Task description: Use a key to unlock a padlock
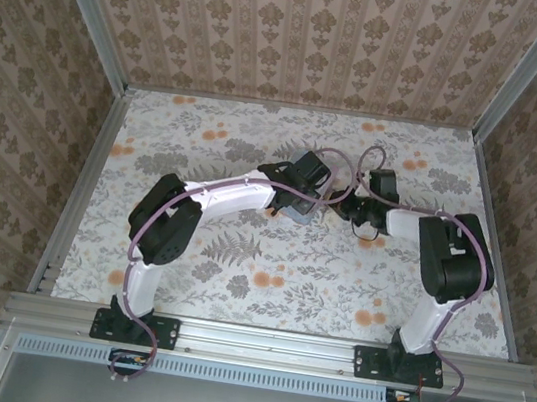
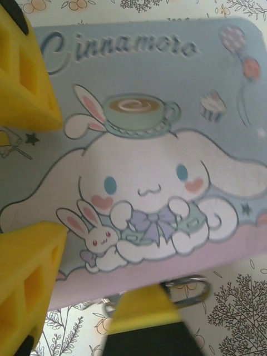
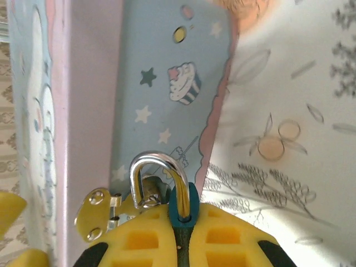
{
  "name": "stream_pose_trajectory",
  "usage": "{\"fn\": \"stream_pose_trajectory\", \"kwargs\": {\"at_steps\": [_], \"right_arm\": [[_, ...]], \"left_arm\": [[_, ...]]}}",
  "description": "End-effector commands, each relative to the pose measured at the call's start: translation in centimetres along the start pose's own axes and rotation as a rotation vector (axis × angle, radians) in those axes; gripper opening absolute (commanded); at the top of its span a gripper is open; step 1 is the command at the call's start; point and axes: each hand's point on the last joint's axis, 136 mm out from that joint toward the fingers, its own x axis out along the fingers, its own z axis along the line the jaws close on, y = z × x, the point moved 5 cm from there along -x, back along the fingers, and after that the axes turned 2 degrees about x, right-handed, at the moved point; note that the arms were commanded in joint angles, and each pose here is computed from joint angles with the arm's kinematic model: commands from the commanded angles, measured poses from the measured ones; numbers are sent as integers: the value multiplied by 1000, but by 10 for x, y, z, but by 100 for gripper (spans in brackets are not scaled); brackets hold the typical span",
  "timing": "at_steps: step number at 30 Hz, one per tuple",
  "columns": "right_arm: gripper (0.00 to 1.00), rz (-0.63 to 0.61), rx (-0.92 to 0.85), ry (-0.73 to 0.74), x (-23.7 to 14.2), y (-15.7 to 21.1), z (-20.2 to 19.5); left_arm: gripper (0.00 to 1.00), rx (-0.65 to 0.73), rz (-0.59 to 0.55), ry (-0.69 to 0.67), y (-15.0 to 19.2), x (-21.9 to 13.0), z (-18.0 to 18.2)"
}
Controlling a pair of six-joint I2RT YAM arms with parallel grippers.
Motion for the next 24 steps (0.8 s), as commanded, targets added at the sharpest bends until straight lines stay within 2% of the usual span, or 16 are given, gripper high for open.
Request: {"fn": "stream_pose_trajectory", "kwargs": {"at_steps": [1,6,13,24], "right_arm": [[0,0,14,-44,-9,-19,-6],[0,-23,41,-26,-13,-19,-16],[0,-53,102,-56,-29,2,-19],[0,19,30,-49,-69,96,-1]], "left_arm": [[53,121,315,14,79,25,-7],[52,121,309,13,79,24,-6],[54,105,281,21,69,19,-5],[77,8,124,123,24,-27,-3]]}}
